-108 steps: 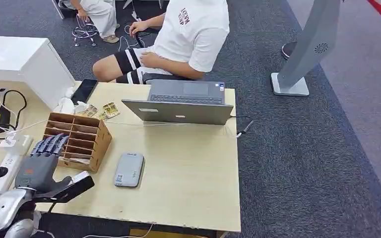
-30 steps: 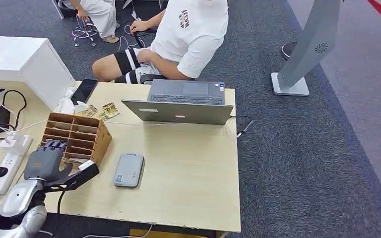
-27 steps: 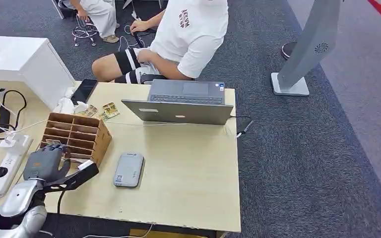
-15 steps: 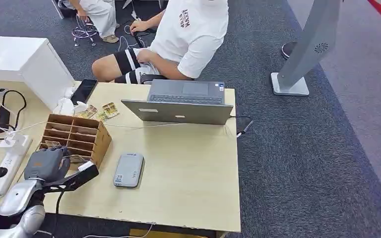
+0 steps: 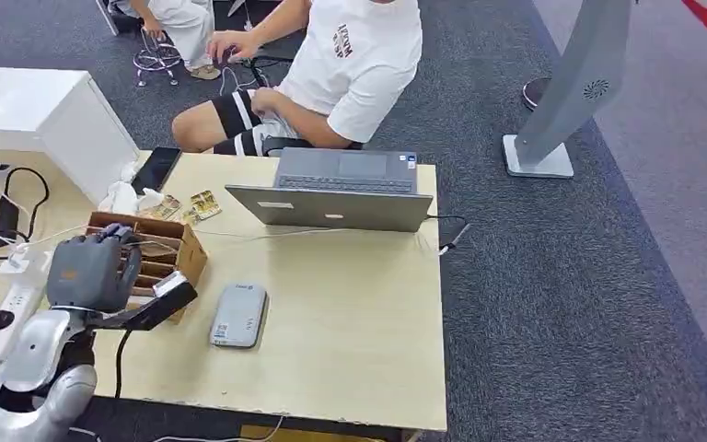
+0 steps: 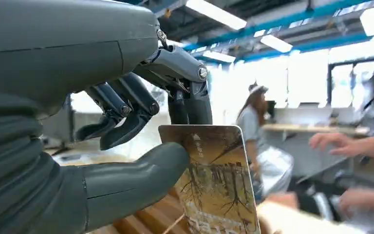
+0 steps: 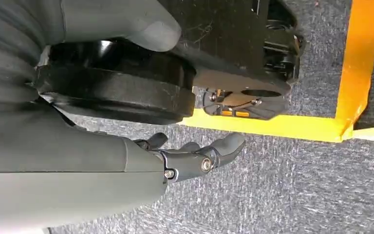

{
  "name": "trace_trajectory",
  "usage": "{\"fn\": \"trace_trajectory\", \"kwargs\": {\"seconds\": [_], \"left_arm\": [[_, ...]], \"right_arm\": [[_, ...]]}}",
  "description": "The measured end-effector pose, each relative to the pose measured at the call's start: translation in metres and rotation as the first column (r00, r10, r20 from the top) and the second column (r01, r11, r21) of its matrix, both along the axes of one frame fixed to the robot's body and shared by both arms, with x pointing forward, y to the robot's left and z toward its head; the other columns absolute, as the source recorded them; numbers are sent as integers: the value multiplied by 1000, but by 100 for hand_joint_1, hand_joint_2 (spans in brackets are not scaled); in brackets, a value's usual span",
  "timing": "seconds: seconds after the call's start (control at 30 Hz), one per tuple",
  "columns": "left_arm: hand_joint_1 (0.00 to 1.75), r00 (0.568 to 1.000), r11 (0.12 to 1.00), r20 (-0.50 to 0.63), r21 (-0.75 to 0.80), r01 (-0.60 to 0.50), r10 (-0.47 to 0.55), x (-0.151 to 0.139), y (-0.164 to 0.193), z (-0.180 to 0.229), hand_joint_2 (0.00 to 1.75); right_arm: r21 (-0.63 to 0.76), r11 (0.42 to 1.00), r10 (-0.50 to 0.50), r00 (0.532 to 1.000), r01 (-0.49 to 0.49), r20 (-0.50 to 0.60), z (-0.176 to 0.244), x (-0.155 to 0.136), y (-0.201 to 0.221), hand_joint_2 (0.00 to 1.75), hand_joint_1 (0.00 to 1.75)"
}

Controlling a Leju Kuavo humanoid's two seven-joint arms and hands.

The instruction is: Pass the card to the sensor for recognition and then transmit it.

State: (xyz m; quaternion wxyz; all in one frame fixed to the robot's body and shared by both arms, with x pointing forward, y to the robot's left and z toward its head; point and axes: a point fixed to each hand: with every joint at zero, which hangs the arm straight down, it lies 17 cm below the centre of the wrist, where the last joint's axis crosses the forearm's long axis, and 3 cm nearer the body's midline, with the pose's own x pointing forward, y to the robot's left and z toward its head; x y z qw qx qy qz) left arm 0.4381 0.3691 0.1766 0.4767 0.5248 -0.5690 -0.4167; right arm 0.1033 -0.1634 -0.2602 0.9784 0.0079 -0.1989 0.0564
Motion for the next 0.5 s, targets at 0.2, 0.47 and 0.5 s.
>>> {"fn": "trace_trajectory", "kwargs": {"seconds": [0.2, 0.47, 0.5], "left_arm": [[175, 982, 995, 165, -11, 98, -95, 0, -32, 64, 175], [175, 947, 994, 304, 37, 99, -105, 38, -41, 140, 175], [175, 945, 996, 315, 55, 76, -90, 47, -37, 147, 175]], "right_arm": [[8, 1000, -20, 1000, 20, -1, 0, 0, 0, 175, 0], [19, 999, 26, 1000, -26, -5, 0, -1, 5, 175, 0], [20, 999, 36, 999, -36, -4, 1, 0, 5, 175, 0]]}}
